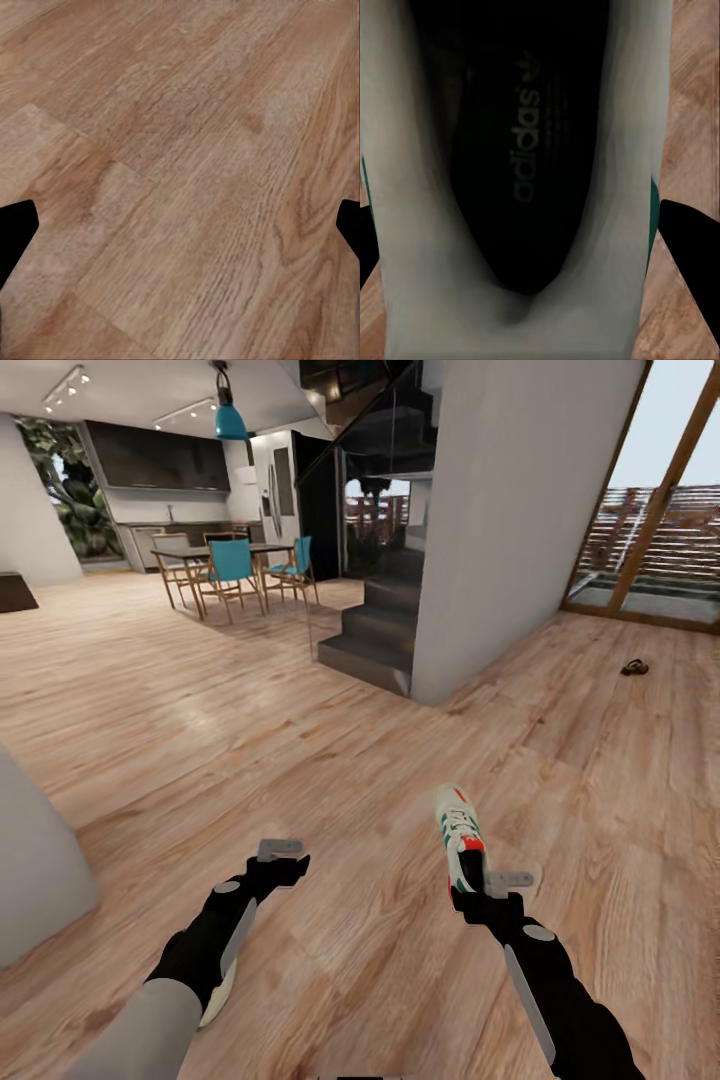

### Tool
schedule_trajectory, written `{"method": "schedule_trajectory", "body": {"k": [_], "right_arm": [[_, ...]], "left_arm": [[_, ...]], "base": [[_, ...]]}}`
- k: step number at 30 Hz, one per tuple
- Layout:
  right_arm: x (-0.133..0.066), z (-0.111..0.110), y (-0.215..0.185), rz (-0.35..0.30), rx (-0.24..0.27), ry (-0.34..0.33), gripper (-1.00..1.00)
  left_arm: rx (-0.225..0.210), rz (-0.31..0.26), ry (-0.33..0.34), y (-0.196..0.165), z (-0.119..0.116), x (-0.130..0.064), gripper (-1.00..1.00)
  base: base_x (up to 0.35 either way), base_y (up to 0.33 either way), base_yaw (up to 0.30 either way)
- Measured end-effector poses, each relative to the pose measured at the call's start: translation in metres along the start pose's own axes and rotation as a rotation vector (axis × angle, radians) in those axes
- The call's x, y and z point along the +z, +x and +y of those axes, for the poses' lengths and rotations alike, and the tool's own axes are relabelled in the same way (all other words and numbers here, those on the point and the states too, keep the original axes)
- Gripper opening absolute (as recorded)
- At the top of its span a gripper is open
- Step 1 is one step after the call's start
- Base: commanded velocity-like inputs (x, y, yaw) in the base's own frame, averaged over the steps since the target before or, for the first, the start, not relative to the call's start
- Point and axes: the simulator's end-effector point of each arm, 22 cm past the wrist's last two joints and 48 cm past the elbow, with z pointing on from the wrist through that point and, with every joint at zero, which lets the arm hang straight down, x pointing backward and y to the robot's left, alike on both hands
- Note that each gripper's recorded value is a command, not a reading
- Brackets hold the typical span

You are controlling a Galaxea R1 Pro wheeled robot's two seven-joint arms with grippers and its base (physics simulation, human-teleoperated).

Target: Pick up the two gym shoes and the two sandals from the corridor floor and place them onto the hallstand (shoe rack) in the corridor, making sure they are on the rack and not on the floor. Arrange them so the two gym shoes are next to each other and the two sandals are next to each other.

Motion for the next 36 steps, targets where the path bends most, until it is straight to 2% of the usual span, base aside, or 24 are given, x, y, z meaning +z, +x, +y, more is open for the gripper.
{"method": "schedule_trajectory", "body": {"k": [25, 36], "right_arm": [[-0.004, 0.0, -0.008, -0.015, 0.0, 0.0, -1.0], [-0.006, -0.001, -0.011, -0.021, 0.001, -0.001, -1.0]], "left_arm": [[0.002, -0.014, 0.002, -0.008, -0.002, -0.004, 1.0], [0.004, -0.02, 0.005, -0.012, -0.004, -0.006, 1.0]], "base": [[0.348, -0.103, -0.276], [0.348, -0.013, -0.276]]}}
